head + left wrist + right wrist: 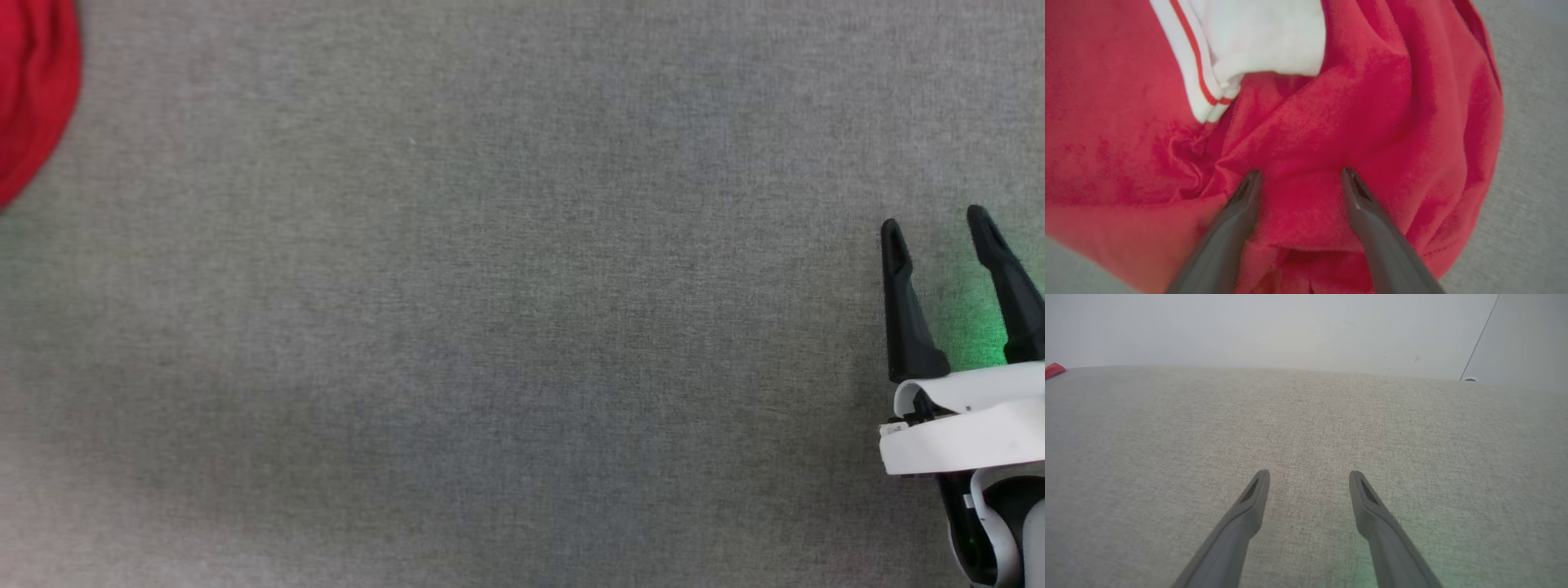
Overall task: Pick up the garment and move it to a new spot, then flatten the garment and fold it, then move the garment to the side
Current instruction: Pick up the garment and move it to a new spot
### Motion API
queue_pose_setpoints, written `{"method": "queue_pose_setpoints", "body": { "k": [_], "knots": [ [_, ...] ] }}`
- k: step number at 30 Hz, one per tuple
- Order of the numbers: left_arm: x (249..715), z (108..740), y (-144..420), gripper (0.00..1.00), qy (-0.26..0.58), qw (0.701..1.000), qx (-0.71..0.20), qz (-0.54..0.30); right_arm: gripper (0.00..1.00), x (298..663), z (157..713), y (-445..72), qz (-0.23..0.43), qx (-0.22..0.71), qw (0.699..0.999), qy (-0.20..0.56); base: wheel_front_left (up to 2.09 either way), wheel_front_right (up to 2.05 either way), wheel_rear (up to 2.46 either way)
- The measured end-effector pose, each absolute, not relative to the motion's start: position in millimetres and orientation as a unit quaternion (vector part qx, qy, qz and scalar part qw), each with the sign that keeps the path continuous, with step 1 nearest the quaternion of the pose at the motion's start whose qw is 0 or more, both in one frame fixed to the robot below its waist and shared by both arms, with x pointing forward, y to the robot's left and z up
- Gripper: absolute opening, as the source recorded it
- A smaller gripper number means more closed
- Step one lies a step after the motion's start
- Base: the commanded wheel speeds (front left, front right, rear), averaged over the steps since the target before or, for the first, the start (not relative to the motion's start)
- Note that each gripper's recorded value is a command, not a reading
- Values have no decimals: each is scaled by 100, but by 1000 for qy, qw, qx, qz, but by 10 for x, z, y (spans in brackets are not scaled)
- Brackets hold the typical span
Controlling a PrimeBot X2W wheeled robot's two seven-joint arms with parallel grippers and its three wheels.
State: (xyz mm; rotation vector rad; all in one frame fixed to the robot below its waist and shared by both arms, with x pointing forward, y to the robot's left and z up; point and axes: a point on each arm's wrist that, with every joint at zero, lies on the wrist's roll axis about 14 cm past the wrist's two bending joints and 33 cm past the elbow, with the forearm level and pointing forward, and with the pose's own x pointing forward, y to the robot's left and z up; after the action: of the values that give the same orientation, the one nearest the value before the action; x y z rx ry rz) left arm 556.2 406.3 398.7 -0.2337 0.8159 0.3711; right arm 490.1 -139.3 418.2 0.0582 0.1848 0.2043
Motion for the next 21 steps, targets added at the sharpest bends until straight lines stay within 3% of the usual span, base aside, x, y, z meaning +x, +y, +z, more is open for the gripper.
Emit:
{"method": "queue_pose_setpoints", "body": {
  "k": [6, 7, 8, 9, 10, 21],
  "knots": [
    [5640, 3792, 4039, 100, 410, 885, -124, 185, 100, 4907, 4118, -1462, 94, 24, 990, 104, 0, 0, 0],
    [5648, 3770, 4031, 96, 411, 884, -126, 185, 100, 4907, 4109, -1469, 93, 24, 990, 106, 0, 0, 0],
    [5652, 3760, 4028, 77, 411, 883, -128, 186, 100, 4908, 4105, -1471, 92, 24, 990, 107, 0, 0, 0],
    [5653, 3756, 4027, 31, 409, 884, -129, 186, 100, 4910, 4103, -1472, 92, 24, 990, 108, 0, 0, 0],
    [5663, 3763, 4017, 0, 405, 886, -129, 185, 100, 4910, 4108, -1472, 92, 24, 990, 108, 0, 0, 0],
    [5655, 4390, 4168, 0, 308, 932, -63, 183, 100, 4836, 4323, -1351, 105, 36, 990, 92, 0, 0, 0]
  ]
}}
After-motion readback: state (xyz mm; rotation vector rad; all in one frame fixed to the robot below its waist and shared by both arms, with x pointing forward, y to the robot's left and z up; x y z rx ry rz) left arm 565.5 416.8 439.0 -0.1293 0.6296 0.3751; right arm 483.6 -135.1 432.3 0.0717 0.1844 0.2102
